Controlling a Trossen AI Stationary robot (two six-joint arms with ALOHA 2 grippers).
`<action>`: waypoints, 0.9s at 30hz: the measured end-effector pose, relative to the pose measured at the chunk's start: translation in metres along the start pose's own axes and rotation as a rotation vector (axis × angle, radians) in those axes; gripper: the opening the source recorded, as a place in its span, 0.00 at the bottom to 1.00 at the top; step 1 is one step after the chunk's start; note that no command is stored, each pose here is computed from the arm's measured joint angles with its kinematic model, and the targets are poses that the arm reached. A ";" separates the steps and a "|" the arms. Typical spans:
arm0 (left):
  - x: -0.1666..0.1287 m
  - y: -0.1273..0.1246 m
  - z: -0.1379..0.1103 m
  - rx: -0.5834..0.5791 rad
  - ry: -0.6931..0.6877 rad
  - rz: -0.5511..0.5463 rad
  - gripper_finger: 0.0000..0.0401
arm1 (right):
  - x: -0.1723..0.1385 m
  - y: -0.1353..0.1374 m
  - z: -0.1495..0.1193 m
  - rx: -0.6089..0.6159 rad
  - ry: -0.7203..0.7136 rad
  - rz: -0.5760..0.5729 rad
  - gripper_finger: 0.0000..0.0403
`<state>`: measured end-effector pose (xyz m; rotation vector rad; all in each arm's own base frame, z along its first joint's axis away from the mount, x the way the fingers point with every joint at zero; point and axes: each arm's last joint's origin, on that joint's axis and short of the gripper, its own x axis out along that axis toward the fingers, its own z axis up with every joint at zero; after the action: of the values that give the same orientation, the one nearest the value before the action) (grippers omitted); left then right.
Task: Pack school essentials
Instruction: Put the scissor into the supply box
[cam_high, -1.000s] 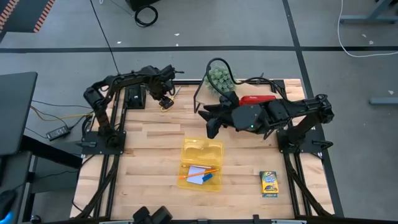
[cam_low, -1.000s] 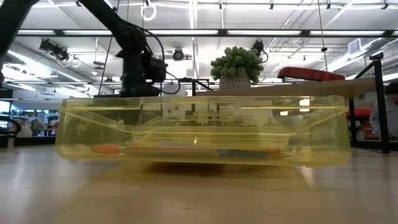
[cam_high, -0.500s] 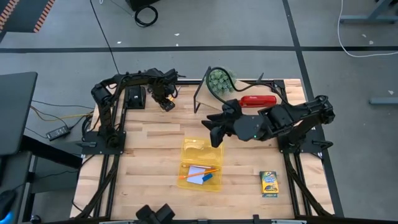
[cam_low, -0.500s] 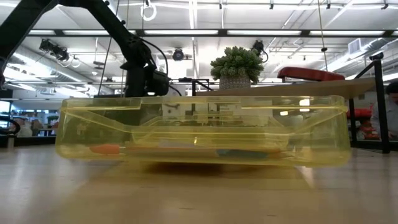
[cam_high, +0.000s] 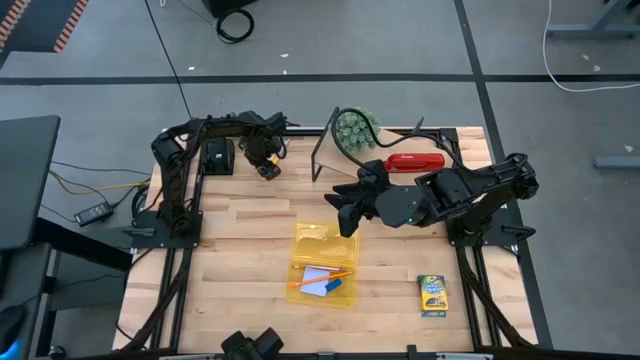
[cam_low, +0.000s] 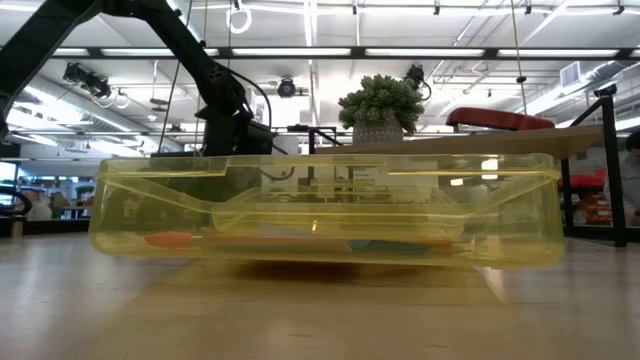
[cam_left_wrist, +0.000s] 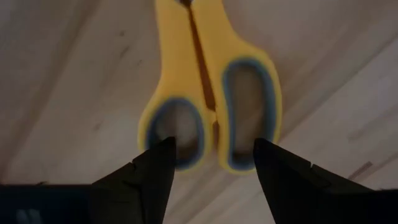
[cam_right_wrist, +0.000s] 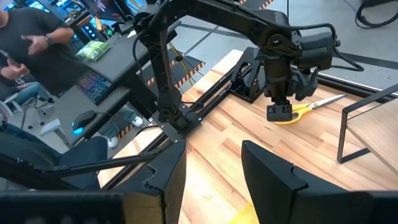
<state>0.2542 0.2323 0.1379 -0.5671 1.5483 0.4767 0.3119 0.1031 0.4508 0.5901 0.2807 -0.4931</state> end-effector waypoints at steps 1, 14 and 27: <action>0.004 0.000 0.000 0.007 0.019 -0.007 0.55 | 0.000 0.000 0.000 -0.002 0.000 0.000 0.40; 0.008 -0.005 0.004 0.026 0.018 0.013 0.49 | 0.000 -0.001 -0.001 -0.010 0.007 -0.009 0.40; 0.010 -0.025 0.006 0.115 0.017 0.071 0.19 | 0.000 -0.003 -0.002 -0.021 0.021 -0.026 0.40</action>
<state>0.2738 0.2159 0.1290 -0.4300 1.6051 0.4339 0.3100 0.1023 0.4474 0.5721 0.3131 -0.5086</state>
